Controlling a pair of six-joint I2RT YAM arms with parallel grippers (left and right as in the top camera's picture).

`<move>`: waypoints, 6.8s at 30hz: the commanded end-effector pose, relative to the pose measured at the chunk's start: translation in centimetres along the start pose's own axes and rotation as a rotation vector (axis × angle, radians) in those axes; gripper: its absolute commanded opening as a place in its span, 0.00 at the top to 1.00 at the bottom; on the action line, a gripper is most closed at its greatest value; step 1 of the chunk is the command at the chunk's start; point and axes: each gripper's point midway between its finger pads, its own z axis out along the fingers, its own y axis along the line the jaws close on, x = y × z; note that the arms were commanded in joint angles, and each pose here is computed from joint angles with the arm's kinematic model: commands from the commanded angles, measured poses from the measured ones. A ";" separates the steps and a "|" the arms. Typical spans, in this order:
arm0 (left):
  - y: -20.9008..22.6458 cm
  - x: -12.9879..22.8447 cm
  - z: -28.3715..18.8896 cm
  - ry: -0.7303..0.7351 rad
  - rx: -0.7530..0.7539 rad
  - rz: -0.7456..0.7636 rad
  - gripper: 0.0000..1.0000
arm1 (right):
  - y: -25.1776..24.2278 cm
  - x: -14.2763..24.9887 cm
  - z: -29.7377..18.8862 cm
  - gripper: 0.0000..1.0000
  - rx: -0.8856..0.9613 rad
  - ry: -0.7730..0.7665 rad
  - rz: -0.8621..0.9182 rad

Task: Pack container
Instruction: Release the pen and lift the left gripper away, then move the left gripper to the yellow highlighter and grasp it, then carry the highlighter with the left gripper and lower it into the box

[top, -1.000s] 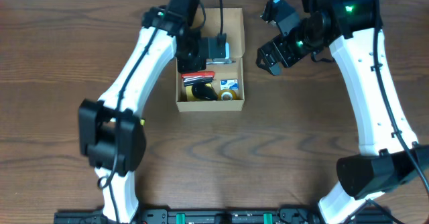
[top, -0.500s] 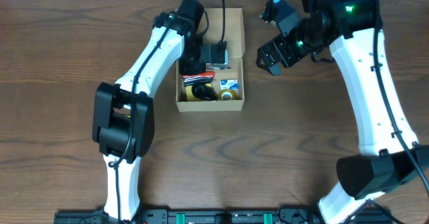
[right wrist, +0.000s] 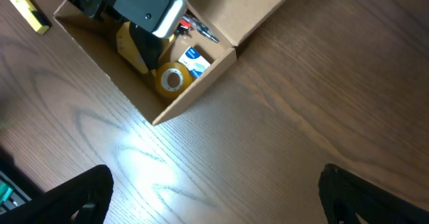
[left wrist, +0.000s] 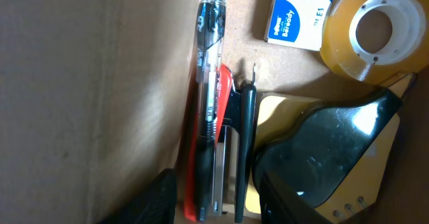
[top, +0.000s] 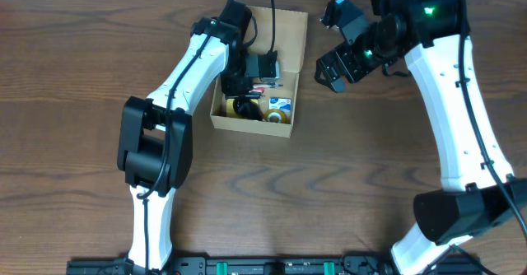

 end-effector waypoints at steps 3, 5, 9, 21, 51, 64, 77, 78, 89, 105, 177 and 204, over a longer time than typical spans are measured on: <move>0.0 0.2 0.2 0.003 0.006 -0.024 0.59 | 0.4 -0.1 0.1 0.01 -0.005 0.002 -0.013; 0.0 0.1 -0.1 0.000 -0.002 -0.021 0.62 | 0.4 -0.1 0.1 0.01 -0.005 0.002 -0.013; 0.9 -0.7 -1.9 -0.023 -0.046 -0.038 0.78 | 0.4 -0.1 0.1 0.01 -0.005 0.002 -0.013; 3.3 -3.6 -14.5 -0.162 -0.308 -0.165 0.94 | 0.4 -0.1 0.1 0.01 -0.005 0.002 -0.013; -3.1 19.4 -17.6 0.144 -0.642 -2.264 0.94 | 0.4 -0.1 0.1 0.01 -0.005 0.002 -0.013; -8.2 20.7 -12.6 0.075 -0.492 -2.302 0.94 | 0.4 -0.1 0.1 0.01 -0.005 0.002 -0.013; -13.0 23.5 -7.0 0.016 -0.488 -2.466 0.65 | 0.4 -0.1 0.1 0.01 -0.005 0.002 -0.013; -13.0 23.6 -6.5 0.002 -0.493 -2.485 0.58 | 0.4 -0.1 0.1 0.01 -0.005 0.002 -0.013; -13.2 24.5 -4.2 -0.036 -0.535 -2.599 0.44 | 0.4 -0.1 0.1 0.01 -0.005 0.002 -0.013; -13.2 24.4 -0.4 0.017 -0.430 -2.687 0.43 | 0.4 -0.1 0.1 0.01 -0.005 0.002 -0.013; -3.8 -4.0 -10.0 -0.514 -0.064 -0.030 0.94 | 0.4 -0.1 0.1 0.01 -0.005 0.002 -0.013; -6.7 -1.2 -5.4 -0.382 0.003 -0.076 0.94 | 0.4 -0.1 0.1 0.01 -0.005 0.002 -0.013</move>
